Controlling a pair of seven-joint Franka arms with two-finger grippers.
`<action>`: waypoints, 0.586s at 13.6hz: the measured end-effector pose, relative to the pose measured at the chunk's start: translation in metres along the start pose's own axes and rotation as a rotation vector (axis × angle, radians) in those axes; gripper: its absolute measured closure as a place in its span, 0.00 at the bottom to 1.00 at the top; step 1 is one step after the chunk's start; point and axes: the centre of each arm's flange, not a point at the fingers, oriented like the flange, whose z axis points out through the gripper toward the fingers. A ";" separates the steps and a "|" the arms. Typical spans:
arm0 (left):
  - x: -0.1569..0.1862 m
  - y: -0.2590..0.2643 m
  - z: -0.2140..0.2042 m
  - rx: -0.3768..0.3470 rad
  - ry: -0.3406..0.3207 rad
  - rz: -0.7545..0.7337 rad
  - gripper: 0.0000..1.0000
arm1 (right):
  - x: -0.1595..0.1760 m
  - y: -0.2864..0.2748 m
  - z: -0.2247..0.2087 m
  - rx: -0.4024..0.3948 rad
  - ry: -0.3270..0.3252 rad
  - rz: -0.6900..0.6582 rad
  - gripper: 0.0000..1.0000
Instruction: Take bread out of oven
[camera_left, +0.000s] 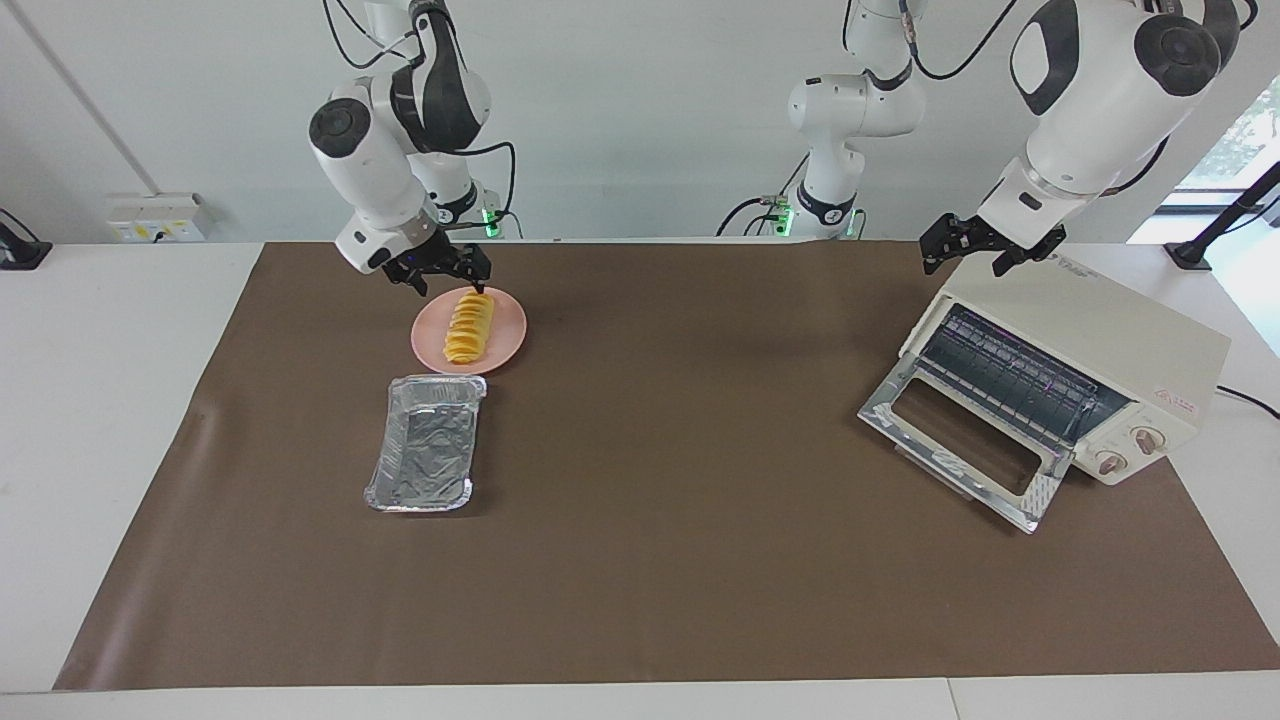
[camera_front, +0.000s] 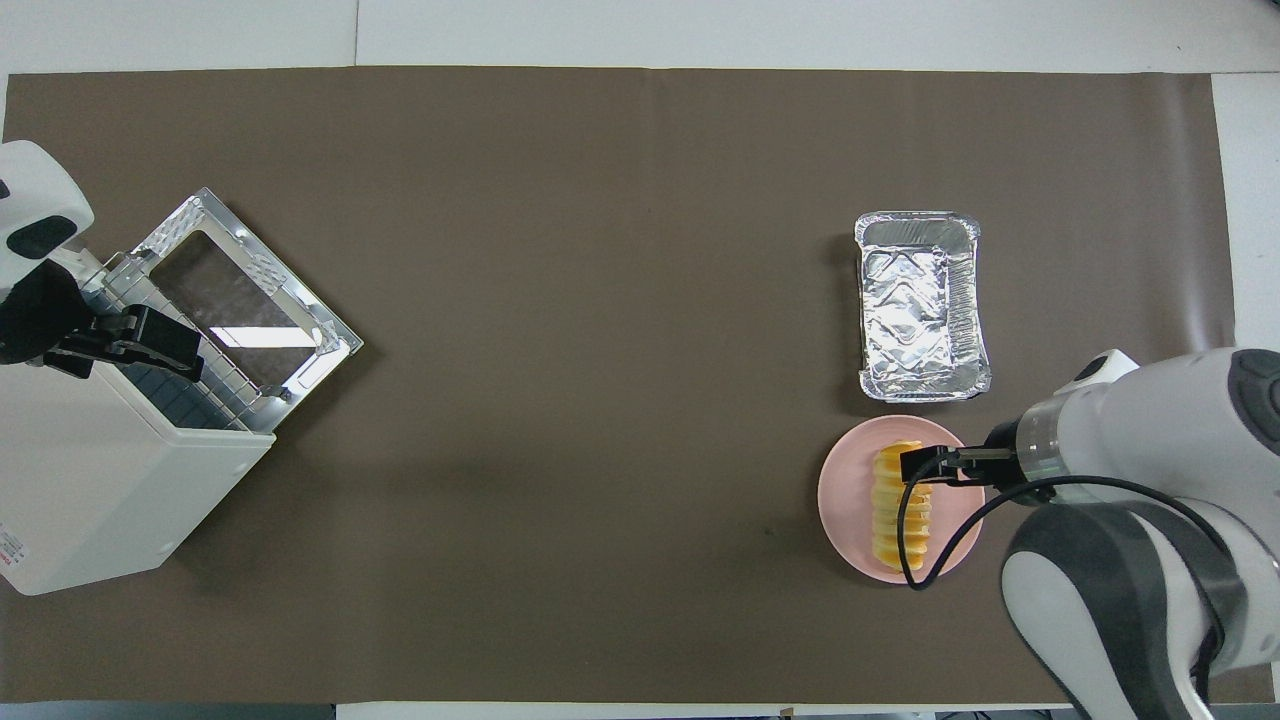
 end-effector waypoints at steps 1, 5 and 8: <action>0.000 0.000 0.000 0.000 0.000 0.000 0.00 | 0.007 0.006 -0.023 -0.004 0.029 -0.008 0.00; 0.000 0.000 0.000 0.000 0.000 0.000 0.00 | 0.048 0.017 -0.107 -0.120 0.110 -0.098 0.00; 0.000 0.000 0.000 0.000 0.000 0.000 0.00 | 0.082 0.022 -0.160 -0.146 0.158 -0.100 0.00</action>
